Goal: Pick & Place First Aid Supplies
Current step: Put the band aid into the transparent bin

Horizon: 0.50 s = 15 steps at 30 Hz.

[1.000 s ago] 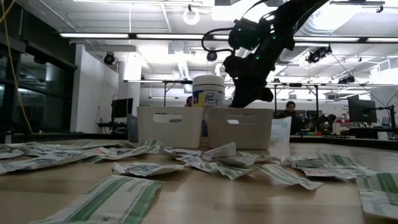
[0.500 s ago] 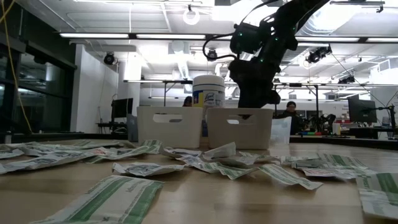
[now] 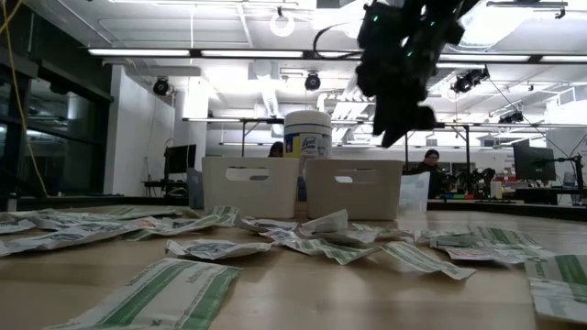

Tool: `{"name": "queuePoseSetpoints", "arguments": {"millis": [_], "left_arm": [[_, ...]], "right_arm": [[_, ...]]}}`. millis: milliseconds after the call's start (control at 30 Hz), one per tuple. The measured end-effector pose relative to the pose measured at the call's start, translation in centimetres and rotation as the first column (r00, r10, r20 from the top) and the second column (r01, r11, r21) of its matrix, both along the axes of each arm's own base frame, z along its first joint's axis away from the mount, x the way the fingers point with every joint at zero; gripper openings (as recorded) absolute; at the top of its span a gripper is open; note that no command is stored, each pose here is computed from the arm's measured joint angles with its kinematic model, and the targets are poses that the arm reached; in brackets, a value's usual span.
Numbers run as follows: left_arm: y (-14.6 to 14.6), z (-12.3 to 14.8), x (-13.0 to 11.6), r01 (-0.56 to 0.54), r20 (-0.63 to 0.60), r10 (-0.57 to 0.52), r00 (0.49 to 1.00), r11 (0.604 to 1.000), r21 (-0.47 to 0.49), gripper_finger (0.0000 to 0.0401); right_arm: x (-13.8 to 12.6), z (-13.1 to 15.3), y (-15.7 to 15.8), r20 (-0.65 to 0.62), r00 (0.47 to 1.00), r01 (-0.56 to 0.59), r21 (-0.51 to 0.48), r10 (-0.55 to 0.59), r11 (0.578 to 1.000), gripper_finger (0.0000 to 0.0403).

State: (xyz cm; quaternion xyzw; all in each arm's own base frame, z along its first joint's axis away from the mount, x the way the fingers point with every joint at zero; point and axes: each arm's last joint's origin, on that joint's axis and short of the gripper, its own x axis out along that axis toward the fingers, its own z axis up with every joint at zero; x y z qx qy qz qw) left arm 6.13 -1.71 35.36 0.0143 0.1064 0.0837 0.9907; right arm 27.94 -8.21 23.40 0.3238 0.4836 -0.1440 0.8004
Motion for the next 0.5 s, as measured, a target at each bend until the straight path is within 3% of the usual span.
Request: {"name": "queuePoseSetpoints", "arguments": {"millis": [267,500], "left_arm": [[-0.1,0.0,0.0,0.042,-0.015,-0.041,0.999,0.998,0.04,0.0133],[-0.2,-0.1,0.0,0.089,-0.024,-0.088,0.996,0.995,0.048,0.0133]], "right_arm": [[-1.7,2.2,5.1,-0.02,0.987,-0.155,0.062,0.157,0.986,0.0165],[-0.9,2.2,11.0,0.021,0.946,-0.324,-0.007,0.324,0.946,0.0165]]}}
